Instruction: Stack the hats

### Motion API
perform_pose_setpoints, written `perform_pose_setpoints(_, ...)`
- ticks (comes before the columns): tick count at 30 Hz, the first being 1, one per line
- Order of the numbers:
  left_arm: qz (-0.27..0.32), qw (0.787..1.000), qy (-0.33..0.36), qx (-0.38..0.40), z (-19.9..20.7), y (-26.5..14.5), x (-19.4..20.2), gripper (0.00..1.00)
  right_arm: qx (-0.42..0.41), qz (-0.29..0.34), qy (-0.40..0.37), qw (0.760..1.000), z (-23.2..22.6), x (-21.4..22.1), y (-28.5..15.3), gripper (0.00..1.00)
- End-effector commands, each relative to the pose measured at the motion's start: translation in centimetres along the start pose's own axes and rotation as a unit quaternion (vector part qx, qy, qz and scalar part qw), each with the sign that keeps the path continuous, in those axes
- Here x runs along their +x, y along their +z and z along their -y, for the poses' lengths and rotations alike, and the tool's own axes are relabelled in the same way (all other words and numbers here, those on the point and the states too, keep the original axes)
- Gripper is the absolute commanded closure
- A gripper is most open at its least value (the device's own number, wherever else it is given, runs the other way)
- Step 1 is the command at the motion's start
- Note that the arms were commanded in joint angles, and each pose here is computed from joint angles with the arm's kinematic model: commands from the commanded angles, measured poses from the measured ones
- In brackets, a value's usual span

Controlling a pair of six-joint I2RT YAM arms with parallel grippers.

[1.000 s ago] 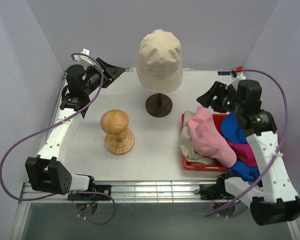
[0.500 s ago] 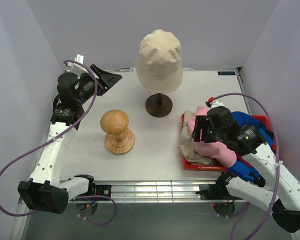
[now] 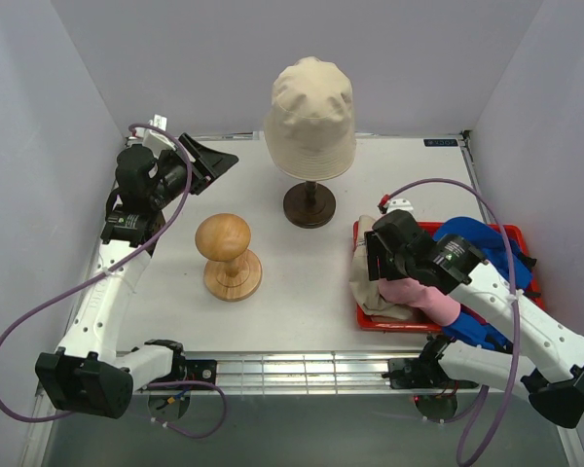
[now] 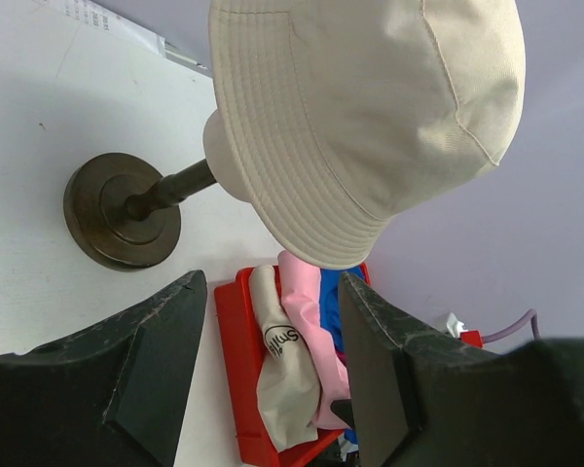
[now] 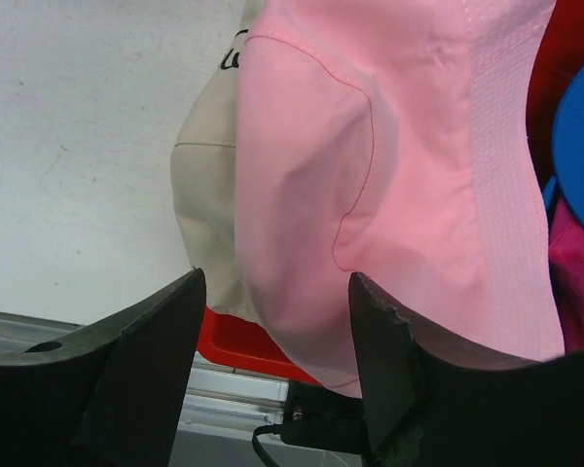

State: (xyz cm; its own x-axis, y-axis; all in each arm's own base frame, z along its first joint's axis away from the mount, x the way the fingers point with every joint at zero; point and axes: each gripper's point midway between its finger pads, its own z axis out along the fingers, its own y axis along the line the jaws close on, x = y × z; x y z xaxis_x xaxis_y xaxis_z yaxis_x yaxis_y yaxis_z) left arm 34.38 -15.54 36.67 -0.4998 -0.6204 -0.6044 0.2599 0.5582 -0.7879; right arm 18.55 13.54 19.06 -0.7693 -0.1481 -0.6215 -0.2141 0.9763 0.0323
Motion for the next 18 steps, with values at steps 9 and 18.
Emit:
perform_pose_setpoints(9,0.0,1.0,0.008,0.003,0.3,-0.1,0.0,0.34,0.04,-0.002,-0.03,0.999,0.9,-0.2,1.1,0.65)
perform_pose_setpoints(18,0.0,1.0,0.01,0.006,0.7,0.3,-0.2,0.36,0.052,0.049,-0.03,0.997,1.9,-4.4,-3.2,0.92)
